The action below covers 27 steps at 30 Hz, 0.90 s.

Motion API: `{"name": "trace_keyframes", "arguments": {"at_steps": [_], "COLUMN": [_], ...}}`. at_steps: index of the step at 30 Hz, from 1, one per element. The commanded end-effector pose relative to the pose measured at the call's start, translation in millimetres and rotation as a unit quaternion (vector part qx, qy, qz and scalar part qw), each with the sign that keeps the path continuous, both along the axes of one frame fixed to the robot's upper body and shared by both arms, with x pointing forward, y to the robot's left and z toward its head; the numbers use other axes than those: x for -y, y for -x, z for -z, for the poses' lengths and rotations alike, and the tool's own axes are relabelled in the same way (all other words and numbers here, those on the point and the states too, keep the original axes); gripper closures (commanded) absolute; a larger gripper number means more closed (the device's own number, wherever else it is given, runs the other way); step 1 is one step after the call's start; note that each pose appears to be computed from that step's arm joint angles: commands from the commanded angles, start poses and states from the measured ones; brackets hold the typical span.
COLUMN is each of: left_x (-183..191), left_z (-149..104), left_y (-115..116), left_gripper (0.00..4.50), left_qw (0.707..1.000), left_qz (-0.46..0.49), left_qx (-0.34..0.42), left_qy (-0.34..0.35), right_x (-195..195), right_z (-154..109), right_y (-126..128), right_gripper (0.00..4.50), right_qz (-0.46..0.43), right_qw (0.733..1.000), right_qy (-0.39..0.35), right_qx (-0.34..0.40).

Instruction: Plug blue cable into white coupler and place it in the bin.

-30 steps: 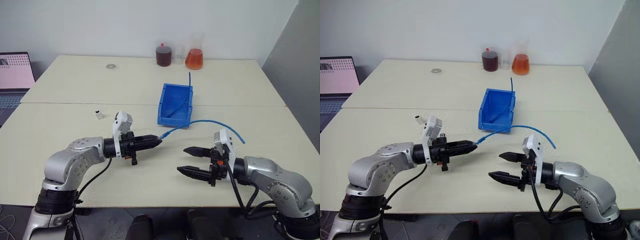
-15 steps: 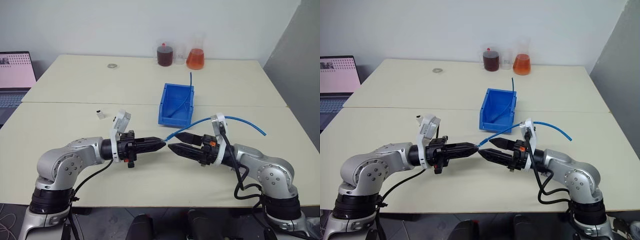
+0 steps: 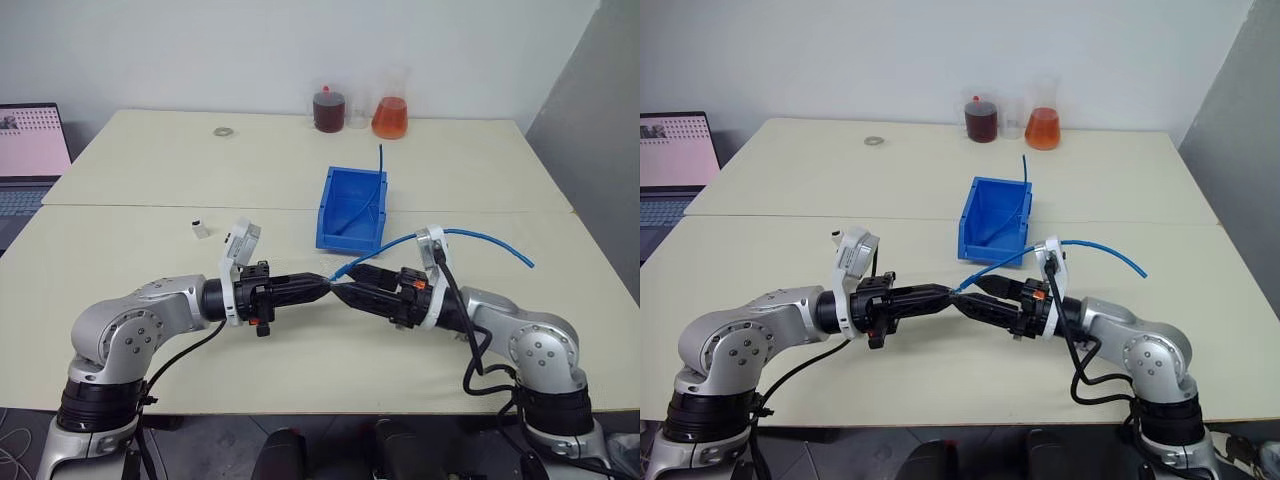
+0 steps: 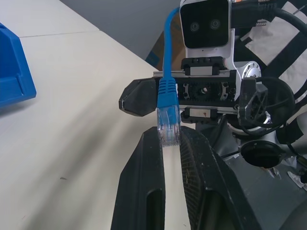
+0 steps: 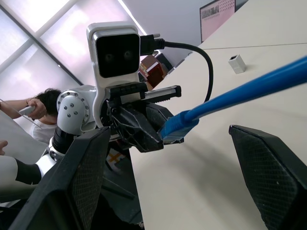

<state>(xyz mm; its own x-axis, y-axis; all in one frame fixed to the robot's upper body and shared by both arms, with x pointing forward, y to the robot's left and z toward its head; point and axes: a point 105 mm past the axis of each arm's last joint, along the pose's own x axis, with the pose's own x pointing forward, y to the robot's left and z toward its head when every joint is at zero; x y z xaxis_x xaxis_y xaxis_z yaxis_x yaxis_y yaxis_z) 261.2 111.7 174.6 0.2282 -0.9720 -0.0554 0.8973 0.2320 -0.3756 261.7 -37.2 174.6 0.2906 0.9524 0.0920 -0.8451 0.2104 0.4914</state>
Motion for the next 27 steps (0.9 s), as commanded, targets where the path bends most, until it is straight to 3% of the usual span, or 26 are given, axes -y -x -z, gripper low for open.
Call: {"name": "trace_keyframes", "arguments": {"at_steps": [1, 15, 27], "left_x": [1.0, 2.8, 5.1], "left_z": [-12.2, -13.3, -11.5], "left_y": [3.9, 6.0, 12.5], "left_gripper": [4.31, 4.31, 4.31], "left_qw": [1.000, 1.000, 0.999], "left_qz": [0.004, 0.003, 0.019], "left_qx": [0.024, 0.023, 0.017], "left_qy": [0.015, 0.021, 0.021], "right_x": [0.1, -0.9, -1.5], "right_z": [-12.5, -13.4, -13.9], "right_y": [1.0, 2.7, 8.6], "right_gripper": [0.78, 4.11, 4.23], "right_qz": [-0.004, -0.011, -0.032], "right_qw": [1.000, 0.999, 0.999], "right_qy": [-0.023, -0.033, -0.040], "right_qx": [0.016, 0.010, 0.001]}}
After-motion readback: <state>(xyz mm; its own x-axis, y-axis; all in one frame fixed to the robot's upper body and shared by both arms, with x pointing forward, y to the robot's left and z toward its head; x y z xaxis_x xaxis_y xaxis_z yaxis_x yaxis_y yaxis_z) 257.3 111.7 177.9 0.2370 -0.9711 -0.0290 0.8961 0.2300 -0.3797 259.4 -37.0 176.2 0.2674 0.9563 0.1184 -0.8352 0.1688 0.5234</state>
